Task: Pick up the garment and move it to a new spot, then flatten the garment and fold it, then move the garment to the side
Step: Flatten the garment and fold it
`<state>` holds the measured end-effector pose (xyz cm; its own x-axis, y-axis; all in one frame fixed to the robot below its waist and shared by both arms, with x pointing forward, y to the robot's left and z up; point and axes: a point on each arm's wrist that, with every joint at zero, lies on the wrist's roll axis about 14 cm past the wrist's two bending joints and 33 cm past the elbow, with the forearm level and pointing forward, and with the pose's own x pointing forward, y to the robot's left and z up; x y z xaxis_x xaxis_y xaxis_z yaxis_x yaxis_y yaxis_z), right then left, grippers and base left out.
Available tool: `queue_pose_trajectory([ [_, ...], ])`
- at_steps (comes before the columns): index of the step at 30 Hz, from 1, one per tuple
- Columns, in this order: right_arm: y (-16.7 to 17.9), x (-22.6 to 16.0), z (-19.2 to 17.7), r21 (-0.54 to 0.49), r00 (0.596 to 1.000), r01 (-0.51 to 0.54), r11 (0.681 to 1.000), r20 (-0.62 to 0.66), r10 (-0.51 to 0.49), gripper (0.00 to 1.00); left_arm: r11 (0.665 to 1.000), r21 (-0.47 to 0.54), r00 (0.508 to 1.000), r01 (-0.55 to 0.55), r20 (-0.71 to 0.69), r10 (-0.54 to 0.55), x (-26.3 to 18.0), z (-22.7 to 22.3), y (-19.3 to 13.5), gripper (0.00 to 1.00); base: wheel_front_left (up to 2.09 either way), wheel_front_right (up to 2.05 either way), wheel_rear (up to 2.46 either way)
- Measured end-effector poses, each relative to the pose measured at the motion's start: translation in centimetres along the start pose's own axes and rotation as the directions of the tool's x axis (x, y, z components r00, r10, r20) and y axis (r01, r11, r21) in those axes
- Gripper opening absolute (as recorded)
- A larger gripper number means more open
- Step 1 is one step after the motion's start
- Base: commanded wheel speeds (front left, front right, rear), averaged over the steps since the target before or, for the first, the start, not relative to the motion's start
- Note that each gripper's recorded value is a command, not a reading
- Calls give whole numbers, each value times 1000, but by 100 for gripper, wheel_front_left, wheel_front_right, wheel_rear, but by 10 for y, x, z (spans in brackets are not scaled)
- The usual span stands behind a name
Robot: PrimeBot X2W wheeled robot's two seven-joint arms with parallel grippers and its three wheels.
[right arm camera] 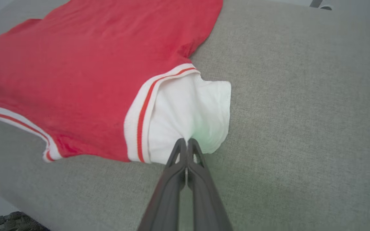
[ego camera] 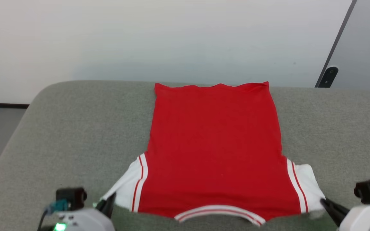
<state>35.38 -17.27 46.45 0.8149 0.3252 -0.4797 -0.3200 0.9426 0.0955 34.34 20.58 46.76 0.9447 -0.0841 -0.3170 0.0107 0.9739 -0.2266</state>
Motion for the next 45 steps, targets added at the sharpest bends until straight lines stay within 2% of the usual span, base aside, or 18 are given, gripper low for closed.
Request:
queue_pose_trajectory([
  [8, 7, -14, -29, 26, 992, 20, 999, -124, -17, 0, 998, -56, 997, -25, -75, 20, -27, -26, -8, 0, 0, 0, 0],
  [11, 11, -13, -39, 25, 984, 26, 999, -175, -21, 0, 998, -48, 994, -35, -106, 30, -28, -35, -6, 0, 0, 0, 0],
  [16, 15, -7, -70, 44, 945, 33, 998, -326, -17, 0, 998, -36, 987, -43, -158, 37, -26, -51, -5, 0, 0, 0, 0],
  [20, 11, 0, -85, 20, 908, 50, 999, -417, -37, 0, 999, -36, 987, -37, -155, 31, -20, -51, -9, 0, 0, 0, 0],
  [21, 10, 2, -87, 14, 900, 55, 998, -433, -44, 13, 999, -32, 987, -41, -158, 36, -20, -52, -7, 0, 0, 0, 0],
  [22, 11, 3, -87, 16, 894, 54, 998, -445, -41, 85, 999, -32, 987, -38, -159, 33, -20, -53, -8, 0, 0, 0, 0],
  [23, 13, 6, -85, 15, 895, 50, 999, -445, -38, 100, 999, -33, 987, -35, -158, 29, -20, -54, -9, 0, 0, 0, 0],
  [26, 11, 8, -73, -15, 896, 49, 999, -441, -50, 100, 999, -32, 990, -25, -143, 20, -21, -53, -13, 0, 0, 0, 0],
  [32, 8, 0, -25, -16, 944, 39, 999, -327, -42, 100, 999, -25, 996, -21, -82, 19, -24, -43, -14, 0, 0, 0, 0],
  [35, 9, -8, 22, -38, 988, 33, 999, -147, -38, 100, 999, -28, 998, -27, -54, 26, -26, -39, -14, 0, 0, 0, 0],
  [37, 14, -14, 63, -79, 999, 29, 996, 38, -26, 100, 999, -29, 999, -24, -34, 23, -26, -36, -15, 0, 0, 0, 0],
  [39, 13, -20, 100, -118, 976, 60, 991, 216, -34, 100, 999, -37, 1000, -18, -23, 17, -25, -34, -18, 0, 0, 0, 0],
  [41, 16, -22, 124, -158, 940, 83, 984, 339, -25, 100, 999, -33, 1000, -11, -17, 11, -23, -33, -21, 0, 0, 0, 0],
  [45, 20, -7, 151, -194, 891, 90, 977, 455, 8, 100, 1000, -25, 1000, 2, 3, -2, -16, -28, -25, 0, 0, 0, 0],
])
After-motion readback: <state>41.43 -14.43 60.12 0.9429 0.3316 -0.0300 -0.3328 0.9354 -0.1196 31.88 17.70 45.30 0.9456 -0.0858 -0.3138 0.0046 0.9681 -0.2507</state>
